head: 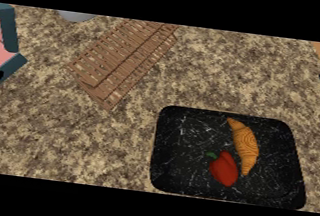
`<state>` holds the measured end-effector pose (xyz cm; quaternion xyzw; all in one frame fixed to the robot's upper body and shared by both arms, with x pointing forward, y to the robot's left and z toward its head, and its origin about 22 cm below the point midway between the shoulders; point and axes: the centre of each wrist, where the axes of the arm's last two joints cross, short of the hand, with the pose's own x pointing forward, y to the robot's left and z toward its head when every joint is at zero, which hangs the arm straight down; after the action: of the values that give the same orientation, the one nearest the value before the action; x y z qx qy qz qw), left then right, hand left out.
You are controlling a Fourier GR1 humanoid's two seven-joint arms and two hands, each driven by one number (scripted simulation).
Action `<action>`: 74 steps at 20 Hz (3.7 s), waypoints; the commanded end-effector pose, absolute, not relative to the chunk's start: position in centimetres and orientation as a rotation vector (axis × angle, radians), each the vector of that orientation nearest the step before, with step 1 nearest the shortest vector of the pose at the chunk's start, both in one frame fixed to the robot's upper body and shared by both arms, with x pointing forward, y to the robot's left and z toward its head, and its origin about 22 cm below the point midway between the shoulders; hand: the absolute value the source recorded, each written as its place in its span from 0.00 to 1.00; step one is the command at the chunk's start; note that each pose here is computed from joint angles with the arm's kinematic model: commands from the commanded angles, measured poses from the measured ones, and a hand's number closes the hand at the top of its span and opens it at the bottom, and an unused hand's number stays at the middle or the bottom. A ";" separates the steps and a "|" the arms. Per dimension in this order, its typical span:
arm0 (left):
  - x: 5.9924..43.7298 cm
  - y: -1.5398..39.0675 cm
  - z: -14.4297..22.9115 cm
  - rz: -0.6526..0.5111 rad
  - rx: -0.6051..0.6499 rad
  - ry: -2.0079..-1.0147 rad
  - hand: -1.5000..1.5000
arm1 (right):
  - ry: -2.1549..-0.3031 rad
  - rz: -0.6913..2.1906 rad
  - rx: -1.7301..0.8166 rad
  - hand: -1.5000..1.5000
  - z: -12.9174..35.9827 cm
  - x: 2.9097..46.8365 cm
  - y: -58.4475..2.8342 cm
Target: Pick the croissant from the tray and place it in the tiered shelf
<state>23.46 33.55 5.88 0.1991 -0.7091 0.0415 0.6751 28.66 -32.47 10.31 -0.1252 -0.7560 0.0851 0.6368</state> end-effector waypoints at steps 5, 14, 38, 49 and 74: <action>22.4 30.7 1.1 -0.143 0.291 -1.401 0.50 | -1.559 0.217 -0.866 0.00 10.8 25.0 -38.6; 22.0 27.8 -1.9 -0.254 0.127 -1.311 0.50 | -1.497 0.018 -0.789 0.00 4.0 19.5 -36.3; 25.1 26.0 -2.5 -0.323 0.080 -1.313 0.50 | -0.717 0.829 -1.284 0.00 11.6 22.8 -22.6; 24.8 27.2 -2.2 -0.310 0.093 -1.311 0.50 | -0.531 0.831 -1.168 0.00 8.6 27.8 -15.5; 24.2 26.9 -2.4 -0.286 0.110 -1.324 0.50 | -0.399 0.890 -1.282 0.00 1.7 28.8 -15.5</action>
<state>24.05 26.67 -2.99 0.0530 -0.6081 -0.1324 0.7809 28.79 -16.56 4.06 -0.5438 -0.2606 0.4023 0.6889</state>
